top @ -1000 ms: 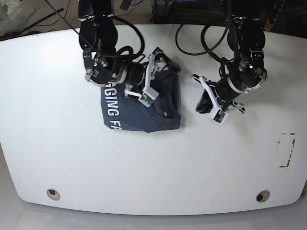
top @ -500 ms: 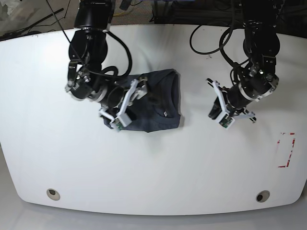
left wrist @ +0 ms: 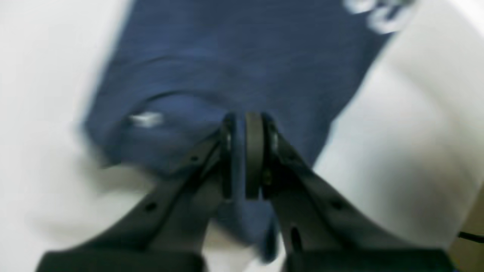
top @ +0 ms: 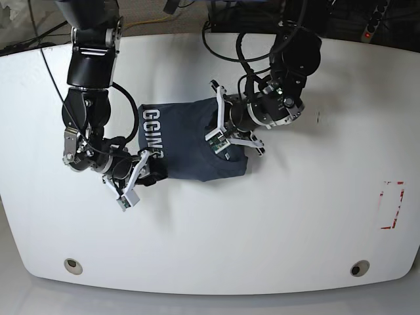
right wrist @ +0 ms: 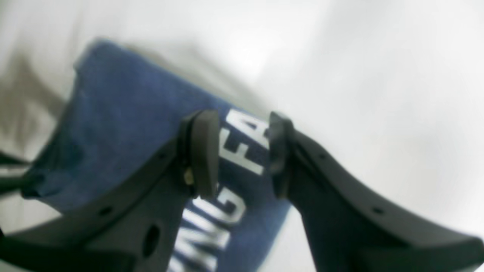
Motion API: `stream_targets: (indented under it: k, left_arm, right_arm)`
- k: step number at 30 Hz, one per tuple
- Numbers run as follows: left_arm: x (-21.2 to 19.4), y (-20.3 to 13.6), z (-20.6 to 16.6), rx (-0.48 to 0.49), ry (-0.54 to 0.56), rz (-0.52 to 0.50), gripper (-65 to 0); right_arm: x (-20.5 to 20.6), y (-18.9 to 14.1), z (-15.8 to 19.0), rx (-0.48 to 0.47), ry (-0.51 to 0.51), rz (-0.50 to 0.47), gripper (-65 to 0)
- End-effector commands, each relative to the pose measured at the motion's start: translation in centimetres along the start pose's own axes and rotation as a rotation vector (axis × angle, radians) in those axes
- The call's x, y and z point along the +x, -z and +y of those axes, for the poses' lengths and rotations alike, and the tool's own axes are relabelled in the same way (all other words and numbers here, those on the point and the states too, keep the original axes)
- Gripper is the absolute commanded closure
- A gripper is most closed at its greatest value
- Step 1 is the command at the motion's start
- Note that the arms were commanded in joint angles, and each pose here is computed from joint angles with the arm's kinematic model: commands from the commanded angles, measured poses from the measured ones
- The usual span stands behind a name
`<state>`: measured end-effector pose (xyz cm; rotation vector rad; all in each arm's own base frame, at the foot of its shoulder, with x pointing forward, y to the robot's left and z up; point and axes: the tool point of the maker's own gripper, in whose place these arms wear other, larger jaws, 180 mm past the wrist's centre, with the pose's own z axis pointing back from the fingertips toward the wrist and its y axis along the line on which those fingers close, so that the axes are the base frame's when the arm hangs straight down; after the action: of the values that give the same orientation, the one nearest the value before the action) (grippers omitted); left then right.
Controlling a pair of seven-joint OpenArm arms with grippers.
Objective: Fold the T-shirt properly
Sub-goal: 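Grasp the folded bundle's sides with both grippers and square it up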
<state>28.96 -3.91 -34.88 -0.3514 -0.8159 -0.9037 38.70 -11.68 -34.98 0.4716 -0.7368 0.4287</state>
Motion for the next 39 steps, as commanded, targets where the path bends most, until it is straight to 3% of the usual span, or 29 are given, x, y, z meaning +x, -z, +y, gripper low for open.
stream_targets:
  k: [1, 8, 19, 26, 32, 35, 39]
  left_arm:
    - [-0.1, 0.9, 0.0, -0.013, -0.025, -0.001, -2.2]
    - [-3.0, 2.5, 0.7, -0.038, -0.056, 0.084, -2.2]
    - [-1.0, -1.4, 4.9, 0.087, 0.082, 0.058, -2.2]
    - [-1.6, -3.6, 6.5, 0.156, 0.065, 0.050, -2.2]
    - [-1.5, -4.9, 7.6, 0.213, 0.003, 0.019, -2.5]
    - [-2.2, -5.2, 8.2, 0.237, -0.048, 0.033, -7.8]
    - [-2.8, -5.6, 9.1, 0.268, -0.116, 0.063, -26.8]
  right_arm:
    - [1.1, 0.8, -0.9, 0.032, 0.015, -0.078, -20.1]
    - [-1.9, 2.3, -2.0, 0.043, 0.071, -0.063, -20.0]
    - [3.1, -1.7, -3.6, -0.040, -0.037, -0.131, -19.8]
    - [0.7, -0.4, -6.8, -0.178, -0.102, -0.034, -19.8]
    - [-2.7, -0.1, -6.4, -0.196, -0.120, 0.039, -19.5]
    - [-4.4, -0.7, -5.2, -0.195, -0.143, 0.088, -19.5]
    - [-6.4, -1.1, -1.5, -0.181, -0.194, 0.160, -19.5]
